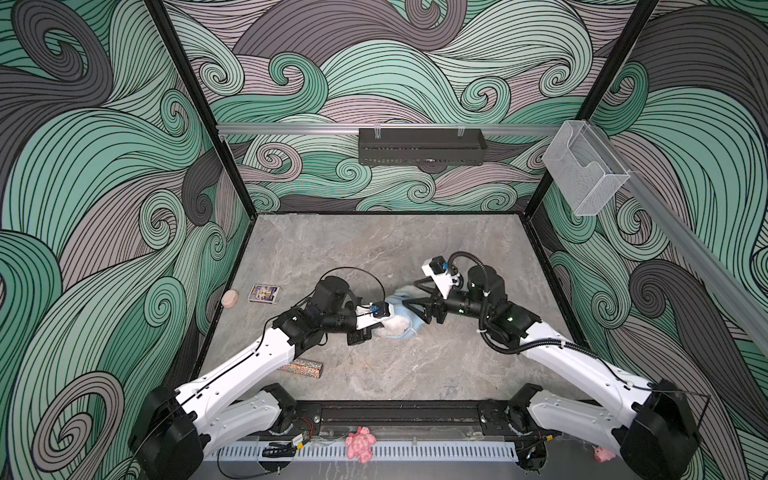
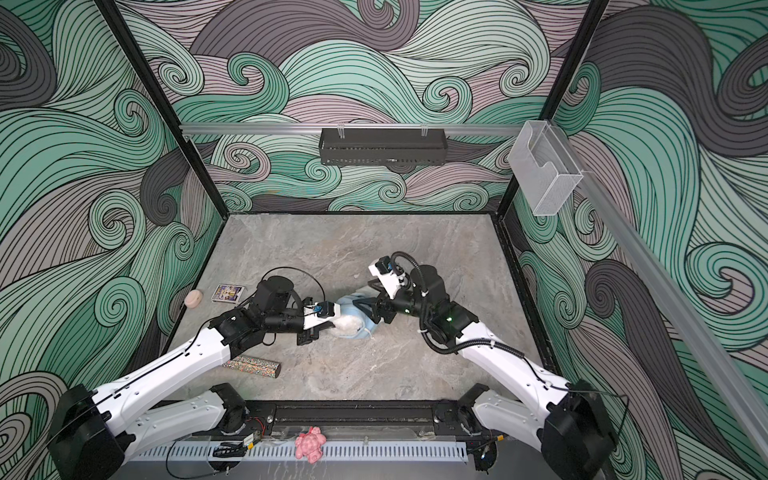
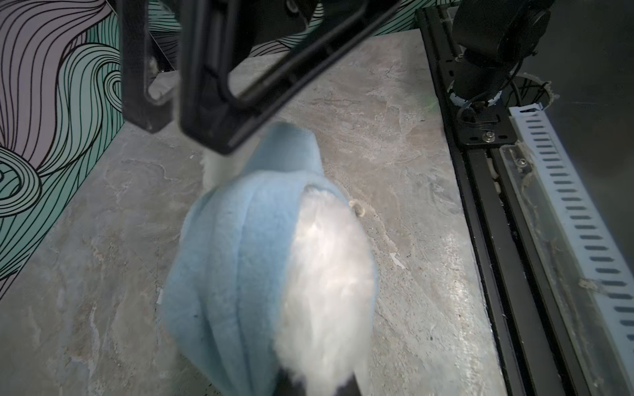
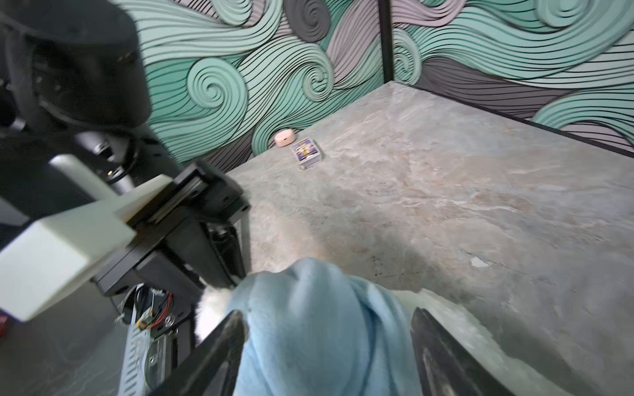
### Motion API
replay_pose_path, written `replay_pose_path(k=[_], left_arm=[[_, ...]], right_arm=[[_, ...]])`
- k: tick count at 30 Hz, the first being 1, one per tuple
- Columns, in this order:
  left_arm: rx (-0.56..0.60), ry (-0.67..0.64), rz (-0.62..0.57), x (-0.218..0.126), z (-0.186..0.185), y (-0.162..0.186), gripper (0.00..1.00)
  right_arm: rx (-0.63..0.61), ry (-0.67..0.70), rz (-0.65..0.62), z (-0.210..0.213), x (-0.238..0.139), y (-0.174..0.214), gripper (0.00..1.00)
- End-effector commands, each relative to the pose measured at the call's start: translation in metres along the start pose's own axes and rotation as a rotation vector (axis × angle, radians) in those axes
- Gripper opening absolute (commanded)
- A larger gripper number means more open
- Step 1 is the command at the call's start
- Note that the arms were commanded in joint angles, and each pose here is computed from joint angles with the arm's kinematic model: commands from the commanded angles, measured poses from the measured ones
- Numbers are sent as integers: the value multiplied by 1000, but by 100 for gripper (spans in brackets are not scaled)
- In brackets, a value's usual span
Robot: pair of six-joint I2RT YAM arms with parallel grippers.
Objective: Dress the teddy bear
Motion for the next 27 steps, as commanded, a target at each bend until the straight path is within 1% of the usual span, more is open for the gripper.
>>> replay_pose_path(k=[1,3,4,5,7,10,13,15,17,19,23,24,25,26,27], left_arm=[[45,29,-56,-5,5,-16,0],[54,32,-57,-6,4,-17,0],[58,30,-55,-7,4,-17,0],[66,31,-53,-7,4,-17,0],[98,47,-50,-8,0,-16,0],[152,64,-38,-10,-6,-14,0],[219,67,-27,-12,-9,-13,0],[246,53,-21,-14,-8,-14,0],[260,32,-20,-16,-6,-16,0],[263,14,-28,-17,-5,-18,0],[236,-23,-35,-18,-3,-19,0],[212,-43,-30,-18,-1,-18,0],[164,-83,-14,-18,5,-17,0],[103,-123,4,-19,11,-15,0],[18,-177,28,-21,19,-14,0]], right_arm=[[-93,-48,79,9,19,9,79],[-67,-48,109,5,28,14,77],[-47,-41,117,2,32,15,73],[-20,-20,116,-2,35,15,67],[41,33,129,-12,42,17,50],[182,128,172,-31,52,17,34],[359,213,228,-54,57,25,28],[444,263,259,-67,57,33,24],[484,316,273,-77,54,38,22],[499,376,279,-86,49,40,19],[501,434,266,-97,39,35,19],[485,426,255,-96,37,31,22],[455,397,237,-91,36,24,26],[428,369,216,-87,34,18,31],[390,331,188,-80,31,10,36]])
Point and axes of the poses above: each gripper's point midway between its finger pads, its own x axis out along the fingers, its own z axis along the line the jaws close on, y = z × x, the point moved 5 cm from there along -x, back along the fingers, and after that the axes turned 13 degrees about x, right-handed, at the moved point
